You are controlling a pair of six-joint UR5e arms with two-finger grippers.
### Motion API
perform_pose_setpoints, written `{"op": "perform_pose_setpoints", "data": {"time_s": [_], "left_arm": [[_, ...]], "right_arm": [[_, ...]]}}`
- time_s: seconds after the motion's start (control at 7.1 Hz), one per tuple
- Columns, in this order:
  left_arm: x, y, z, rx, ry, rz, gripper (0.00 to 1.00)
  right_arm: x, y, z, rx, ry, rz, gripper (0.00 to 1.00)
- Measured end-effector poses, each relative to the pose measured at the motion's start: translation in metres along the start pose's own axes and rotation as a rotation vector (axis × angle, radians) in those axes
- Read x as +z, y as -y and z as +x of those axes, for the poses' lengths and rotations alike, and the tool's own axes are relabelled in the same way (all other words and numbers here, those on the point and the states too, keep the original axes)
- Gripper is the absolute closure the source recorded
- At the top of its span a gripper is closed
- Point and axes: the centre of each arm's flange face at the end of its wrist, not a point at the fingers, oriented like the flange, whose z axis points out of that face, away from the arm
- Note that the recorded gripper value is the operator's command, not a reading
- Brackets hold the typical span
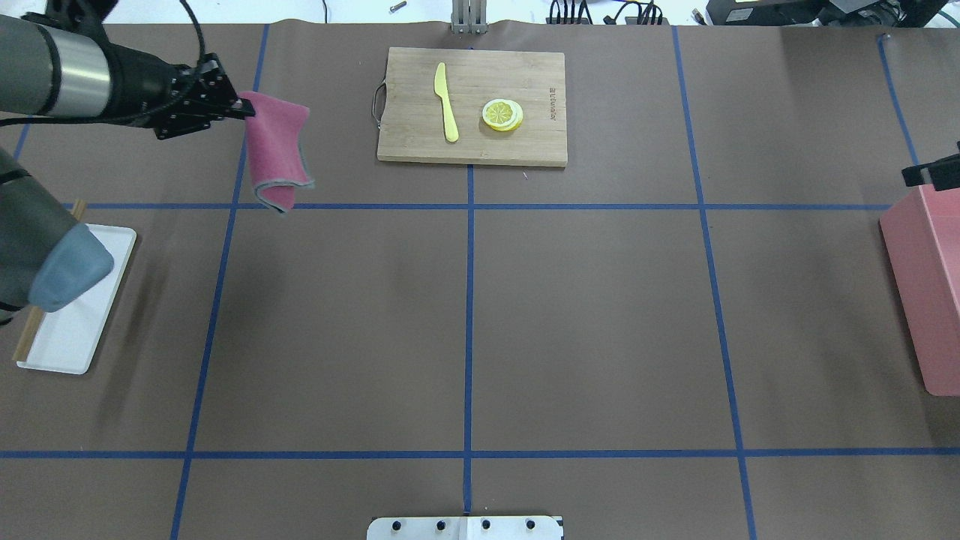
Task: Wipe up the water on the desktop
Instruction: 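Carry the cloth toward the table center while the right arm reaches toward it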
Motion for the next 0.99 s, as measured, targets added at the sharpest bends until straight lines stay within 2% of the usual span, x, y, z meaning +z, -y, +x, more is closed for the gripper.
{"op": "perform_pose_setpoints", "data": {"time_s": [0.42,0.56,0.99], "left_arm": [[0.043,-0.092,0.100,-0.104,-0.046,-0.039,1.00],[0.047,-0.111,0.122,-0.122,-0.057,-0.049,1.00],[0.046,-0.150,0.169,-0.171,-0.113,-0.098,1.00]], "right_arm": [[0.040,0.037,-0.089,-0.112,0.077,0.077,0.02],[0.056,0.043,-0.120,-0.160,0.076,0.113,0.07],[0.101,0.052,-0.217,-0.273,0.052,0.229,0.07]]}}
